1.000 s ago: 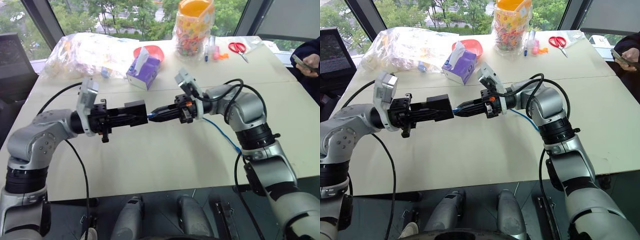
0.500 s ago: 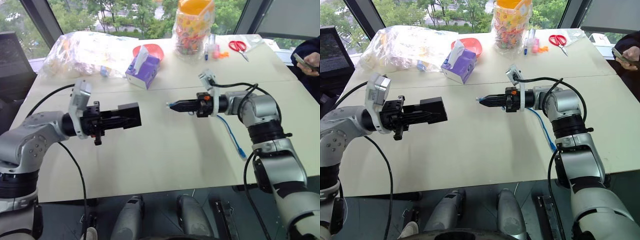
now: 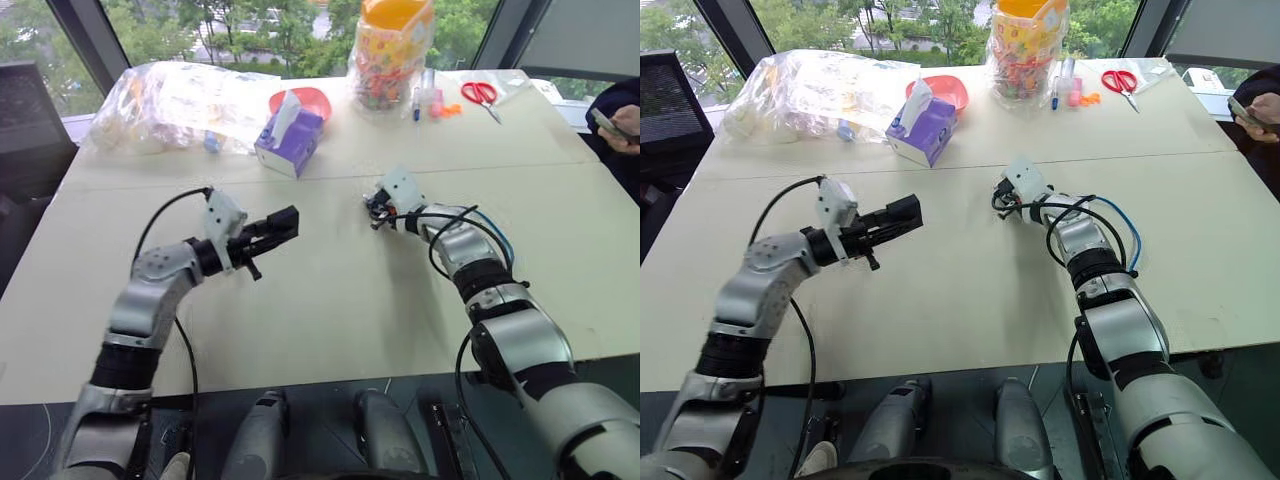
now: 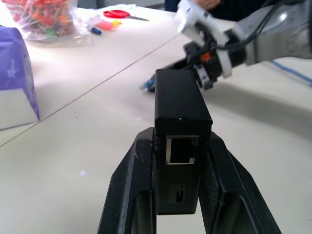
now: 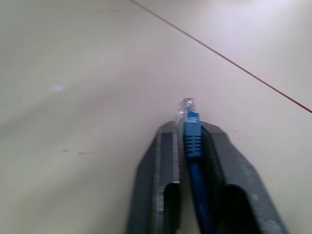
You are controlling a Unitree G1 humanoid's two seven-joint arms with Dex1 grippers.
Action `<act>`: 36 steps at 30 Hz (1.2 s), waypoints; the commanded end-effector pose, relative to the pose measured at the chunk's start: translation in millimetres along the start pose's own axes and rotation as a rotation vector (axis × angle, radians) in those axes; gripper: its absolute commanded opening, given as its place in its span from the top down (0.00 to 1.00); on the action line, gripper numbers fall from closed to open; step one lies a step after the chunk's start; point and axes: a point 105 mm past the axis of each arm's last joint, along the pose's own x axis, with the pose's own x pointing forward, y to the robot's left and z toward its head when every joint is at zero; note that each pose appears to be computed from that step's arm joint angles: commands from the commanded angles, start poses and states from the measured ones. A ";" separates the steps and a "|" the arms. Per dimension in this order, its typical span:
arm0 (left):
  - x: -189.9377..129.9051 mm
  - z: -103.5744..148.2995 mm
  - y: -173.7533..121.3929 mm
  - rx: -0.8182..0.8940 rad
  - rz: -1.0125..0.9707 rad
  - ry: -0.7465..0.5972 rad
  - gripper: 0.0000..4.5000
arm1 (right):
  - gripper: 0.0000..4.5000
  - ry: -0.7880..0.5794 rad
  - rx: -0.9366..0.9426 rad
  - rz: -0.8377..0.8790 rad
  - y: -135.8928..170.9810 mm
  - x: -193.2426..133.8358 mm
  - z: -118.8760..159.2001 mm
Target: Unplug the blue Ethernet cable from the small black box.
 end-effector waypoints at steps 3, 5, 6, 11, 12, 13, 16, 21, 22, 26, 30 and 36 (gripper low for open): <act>19.1 2.9 13.5 0.055 0.081 -0.038 0.89 | 0.20 -0.110 0.088 -0.063 -23.3 -6.7 31.2; 26.5 -0.4 14.1 0.037 0.094 -0.039 0.89 | 0.01 -0.132 0.125 -0.057 -26.2 -11.1 34.2; 29.5 -1.4 13.7 0.029 0.099 -0.041 0.89 | 0.01 -0.141 0.141 -0.053 -27.0 -13.3 35.3; 40.1 -24.2 8.7 -0.035 0.111 -0.005 0.89 | 0.01 -0.239 0.318 -0.009 -16.4 -38.1 42.5; 39.8 -28.3 8.4 -0.041 0.115 0.000 0.89 | 0.01 -0.252 0.348 -0.002 -12.3 -43.8 43.0; 39.3 -32.9 8.3 -0.043 0.121 0.007 0.89 | 0.01 -0.264 0.384 0.000 -8.2 -49.9 42.9; 36.3 -42.8 9.5 -0.050 0.146 0.014 0.89 | 0.01 -0.268 0.445 -0.002 5.5 -65.0 38.5; 26.2 -55.7 6.1 -0.049 0.155 0.033 0.44 | 0.00 -0.237 0.507 -0.006 26.5 -85.8 23.6; 24.2 -57.0 5.5 -0.048 0.154 0.037 0.37 | 0.00 -0.230 0.509 -0.007 28.4 -88.0 21.8; 1.2 -62.6 8.6 -0.060 0.182 0.057 0.09 | 0.00 -0.189 0.528 -0.009 32.0 -98.2 8.8; -26.1 -55.1 17.1 -0.063 0.252 0.055 0.00 | 0.00 -0.150 0.517 0.006 35.7 -105.1 -2.2; -58.9 -34.6 18.5 -0.135 0.343 0.039 0.00 | 0.00 -0.150 0.499 -0.028 35.6 -115.0 -11.8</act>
